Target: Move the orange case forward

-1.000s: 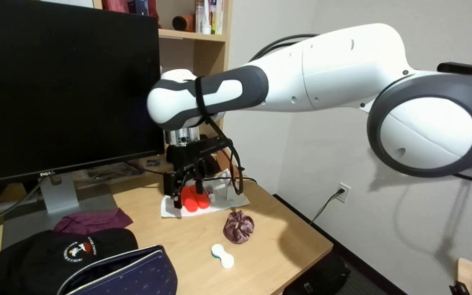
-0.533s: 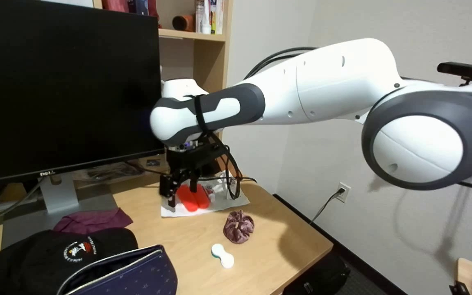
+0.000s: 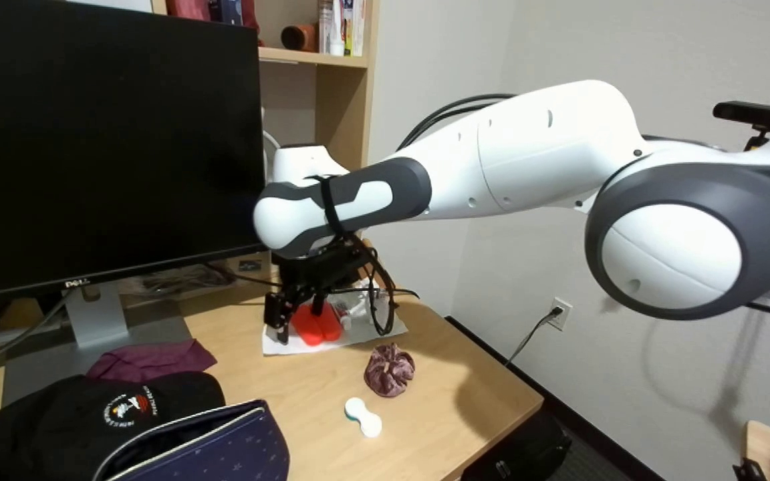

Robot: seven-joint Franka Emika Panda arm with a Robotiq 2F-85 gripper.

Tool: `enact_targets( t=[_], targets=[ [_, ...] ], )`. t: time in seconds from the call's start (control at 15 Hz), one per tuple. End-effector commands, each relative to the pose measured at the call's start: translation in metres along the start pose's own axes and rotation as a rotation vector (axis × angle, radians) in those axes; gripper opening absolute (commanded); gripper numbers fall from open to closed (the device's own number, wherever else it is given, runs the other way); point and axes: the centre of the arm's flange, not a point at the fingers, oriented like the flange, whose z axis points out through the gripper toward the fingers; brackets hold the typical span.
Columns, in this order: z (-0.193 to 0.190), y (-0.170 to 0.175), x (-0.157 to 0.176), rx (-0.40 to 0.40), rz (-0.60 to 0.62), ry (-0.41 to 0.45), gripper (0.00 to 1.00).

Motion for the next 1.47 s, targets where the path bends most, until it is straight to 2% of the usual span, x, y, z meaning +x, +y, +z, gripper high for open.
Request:
enact_targets(
  t=[0.0, 0.2, 1.07, 1.4],
  targets=[
    [0.023, 0.003, -0.015, 0.028, 0.007, 0.006, 1.00],
    [0.037, 0.002, -0.024, 0.039, 0.006, 0.014, 1.00],
    [0.006, -0.012, -0.029, -0.001, 0.016, 0.122, 1.00],
    [-0.007, -0.015, -0.030, 0.000, 0.048, 0.069, 1.00]
  ],
)
